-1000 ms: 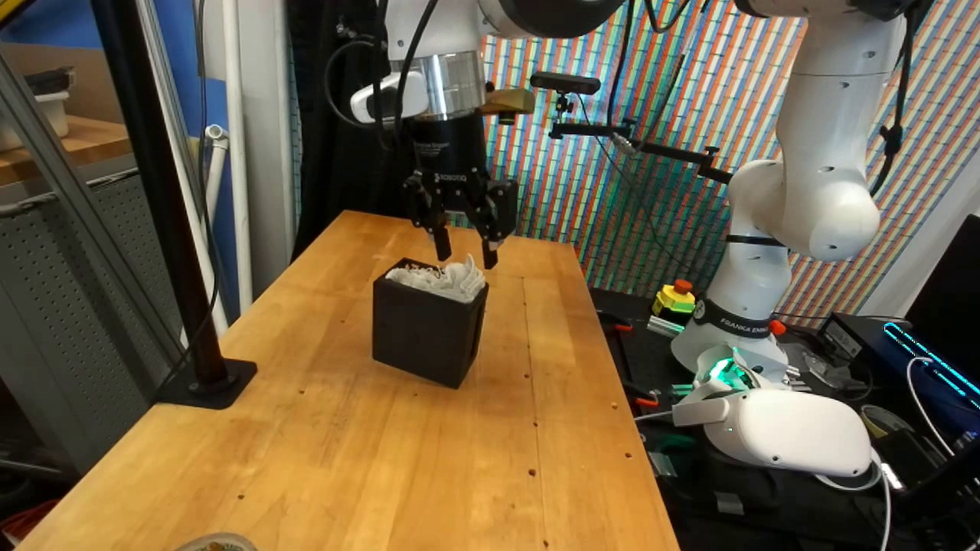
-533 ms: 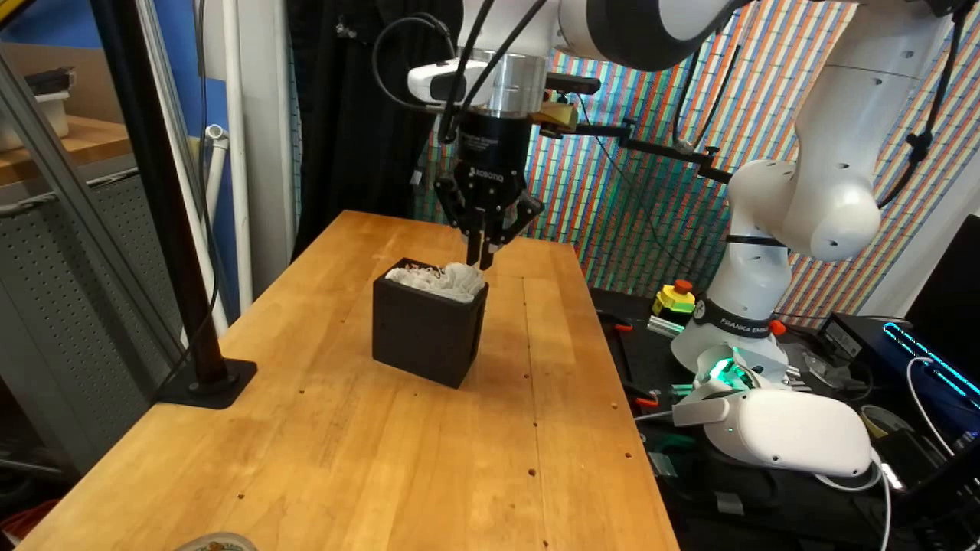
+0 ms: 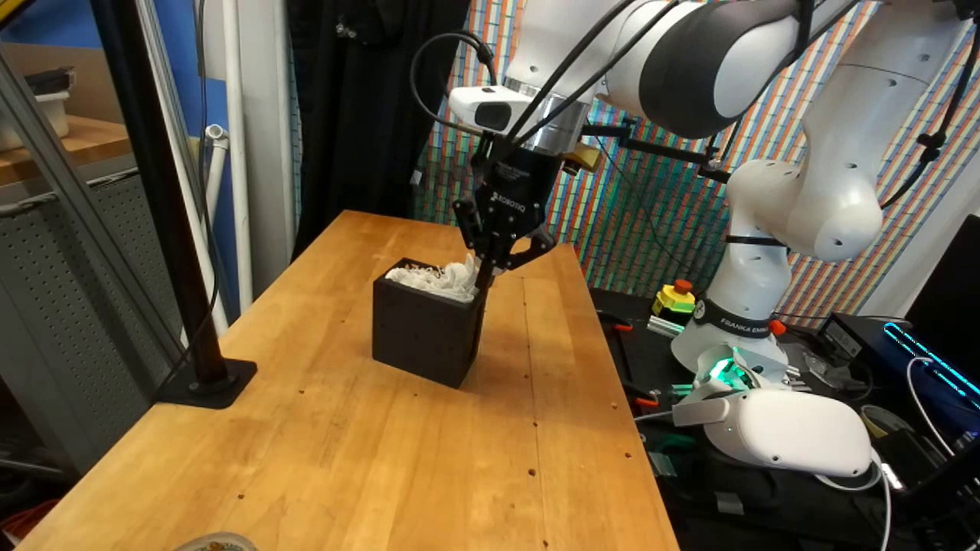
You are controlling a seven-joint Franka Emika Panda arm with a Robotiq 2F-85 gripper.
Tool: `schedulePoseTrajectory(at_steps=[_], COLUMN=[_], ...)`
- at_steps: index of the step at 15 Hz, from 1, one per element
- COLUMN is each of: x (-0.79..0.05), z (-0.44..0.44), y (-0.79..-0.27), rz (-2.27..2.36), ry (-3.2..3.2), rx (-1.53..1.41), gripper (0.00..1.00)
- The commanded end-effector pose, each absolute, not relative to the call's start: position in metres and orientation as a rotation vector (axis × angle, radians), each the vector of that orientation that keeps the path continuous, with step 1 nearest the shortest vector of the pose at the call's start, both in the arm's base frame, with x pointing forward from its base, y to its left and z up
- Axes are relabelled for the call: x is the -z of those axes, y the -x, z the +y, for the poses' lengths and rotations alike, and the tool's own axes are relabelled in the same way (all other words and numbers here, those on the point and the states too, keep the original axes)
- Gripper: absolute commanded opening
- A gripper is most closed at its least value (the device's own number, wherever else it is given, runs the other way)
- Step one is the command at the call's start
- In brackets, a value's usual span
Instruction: Put the white towel in the black box
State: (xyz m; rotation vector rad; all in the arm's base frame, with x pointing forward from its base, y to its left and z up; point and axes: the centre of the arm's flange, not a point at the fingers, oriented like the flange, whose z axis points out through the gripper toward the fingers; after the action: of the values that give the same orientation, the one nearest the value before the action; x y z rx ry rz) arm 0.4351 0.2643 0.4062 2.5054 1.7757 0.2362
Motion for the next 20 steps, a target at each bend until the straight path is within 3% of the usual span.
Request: schedulePoseTrajectory(at_steps=[1,20], x=[-0.401,-0.370], z=[0.266,0.278], y=[-0.422,-0.454], rz=[1.734,1.603], ry=[-2.460,-2.358], rx=[-0.317,-0.275], gripper=[0.03,0.04])
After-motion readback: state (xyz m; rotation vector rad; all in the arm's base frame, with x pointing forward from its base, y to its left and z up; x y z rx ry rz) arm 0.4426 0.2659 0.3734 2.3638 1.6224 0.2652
